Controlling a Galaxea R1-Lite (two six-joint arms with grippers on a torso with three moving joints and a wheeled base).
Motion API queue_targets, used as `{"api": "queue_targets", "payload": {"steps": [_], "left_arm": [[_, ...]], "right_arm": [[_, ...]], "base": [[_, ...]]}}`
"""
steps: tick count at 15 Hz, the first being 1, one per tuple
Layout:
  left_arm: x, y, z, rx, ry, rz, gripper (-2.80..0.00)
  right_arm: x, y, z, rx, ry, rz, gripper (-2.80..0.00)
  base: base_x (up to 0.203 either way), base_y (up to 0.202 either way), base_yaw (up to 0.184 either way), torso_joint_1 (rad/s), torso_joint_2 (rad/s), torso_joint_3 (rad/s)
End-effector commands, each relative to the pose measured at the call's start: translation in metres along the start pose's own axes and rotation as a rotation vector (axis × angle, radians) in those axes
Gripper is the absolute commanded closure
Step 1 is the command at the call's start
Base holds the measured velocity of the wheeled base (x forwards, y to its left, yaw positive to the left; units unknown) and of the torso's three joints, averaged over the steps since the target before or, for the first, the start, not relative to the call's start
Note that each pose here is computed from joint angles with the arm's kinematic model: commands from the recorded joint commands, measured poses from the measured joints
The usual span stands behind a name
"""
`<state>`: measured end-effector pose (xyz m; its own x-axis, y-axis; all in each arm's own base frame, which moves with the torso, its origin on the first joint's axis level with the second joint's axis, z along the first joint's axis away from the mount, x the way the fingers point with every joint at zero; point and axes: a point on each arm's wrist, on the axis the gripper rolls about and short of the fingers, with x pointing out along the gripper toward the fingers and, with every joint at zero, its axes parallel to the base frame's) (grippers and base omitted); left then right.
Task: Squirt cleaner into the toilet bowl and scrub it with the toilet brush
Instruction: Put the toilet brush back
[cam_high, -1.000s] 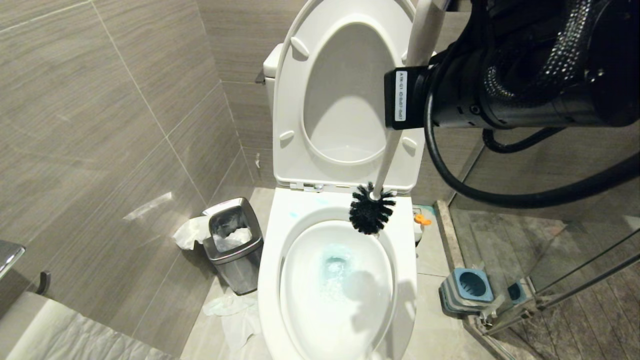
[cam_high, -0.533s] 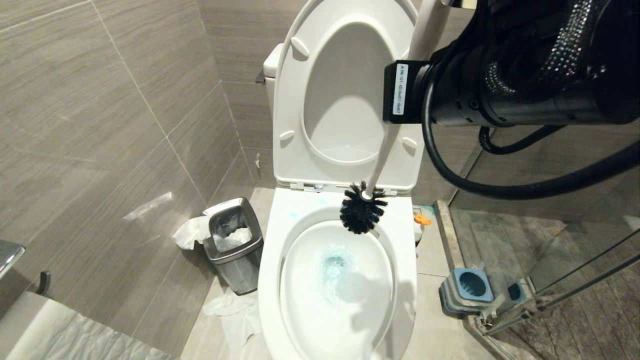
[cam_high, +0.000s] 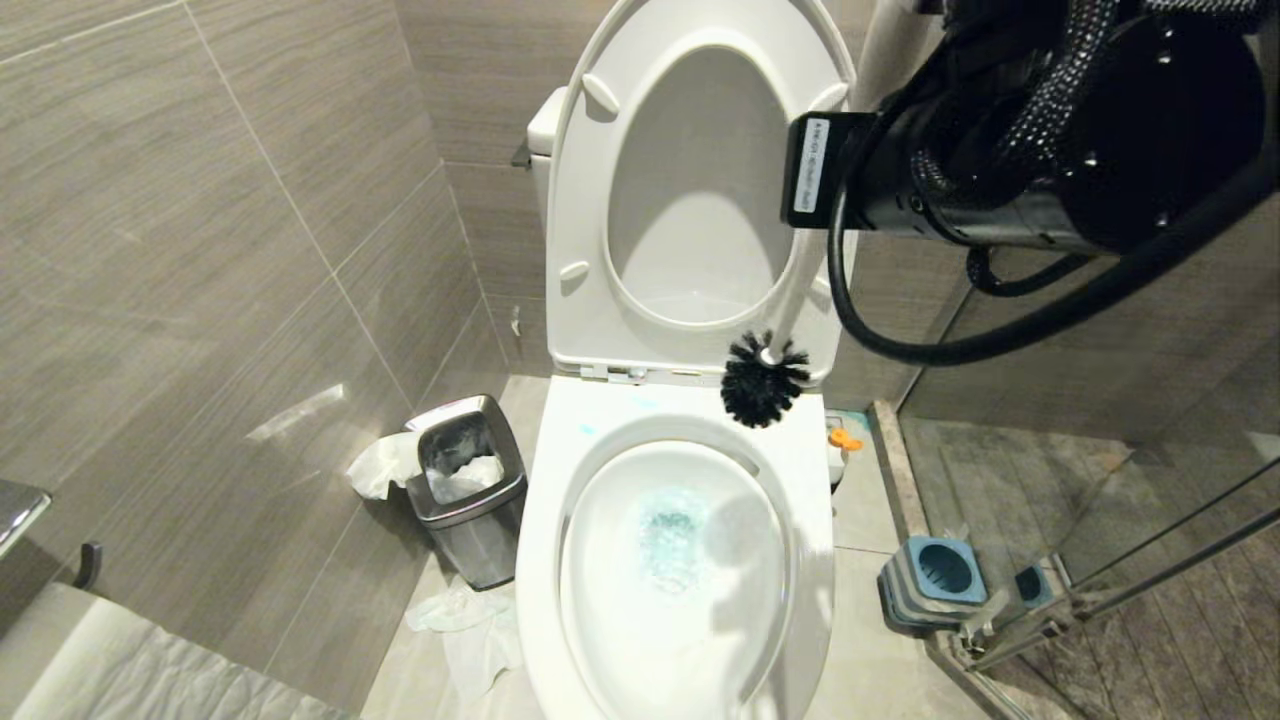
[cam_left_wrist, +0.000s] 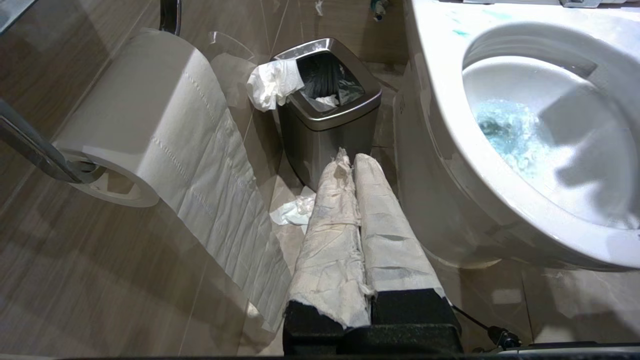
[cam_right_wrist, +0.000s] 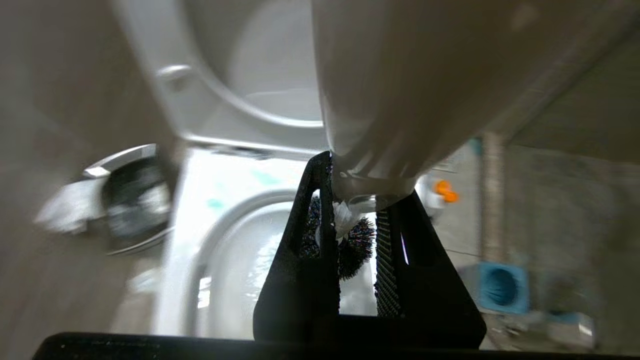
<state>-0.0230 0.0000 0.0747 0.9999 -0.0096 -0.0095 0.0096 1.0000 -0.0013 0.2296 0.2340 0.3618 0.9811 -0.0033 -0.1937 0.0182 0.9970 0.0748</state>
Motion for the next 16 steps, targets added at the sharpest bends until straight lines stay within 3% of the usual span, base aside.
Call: {"api": "queue_targets", "payload": {"steps": [1, 7, 10, 12, 16], "left_arm": [[0.000, 0.000, 0.000, 0.000, 0.003, -0.001, 0.00], [0.000, 0.000, 0.000, 0.000, 0.001, -0.001, 0.00], [0.000, 0.000, 0.000, 0.000, 0.001, -0.001, 0.00], [0.000, 0.000, 0.000, 0.000, 0.001, -0.001, 0.00], [0.000, 0.000, 0.000, 0.000, 0.002, 0.000, 0.00]], "right_arm": [[0.019, -0.027, 0.001, -0.008, 0.004, -0.126, 0.00], [0.036, -0.105, -0.020, -0.054, 0.124, -0.273, 0.00], [0.064, -0.148, -0.042, -0.027, 0.171, -0.378, 0.00], [0.093, -0.166, -0.068, -0.010, 0.166, -0.437, 0.00], [0.126, -0.200, -0.136, 0.001, 0.176, -0.417, 0.00]], "base": [[0.000, 0.000, 0.000, 0.000, 0.00, 0.000], [0.000, 0.000, 0.000, 0.000, 0.00, 0.000], [0.000, 0.000, 0.000, 0.000, 0.00, 0.000], [0.000, 0.000, 0.000, 0.000, 0.00, 0.000], [0.000, 0.000, 0.000, 0.000, 0.00, 0.000]]}}
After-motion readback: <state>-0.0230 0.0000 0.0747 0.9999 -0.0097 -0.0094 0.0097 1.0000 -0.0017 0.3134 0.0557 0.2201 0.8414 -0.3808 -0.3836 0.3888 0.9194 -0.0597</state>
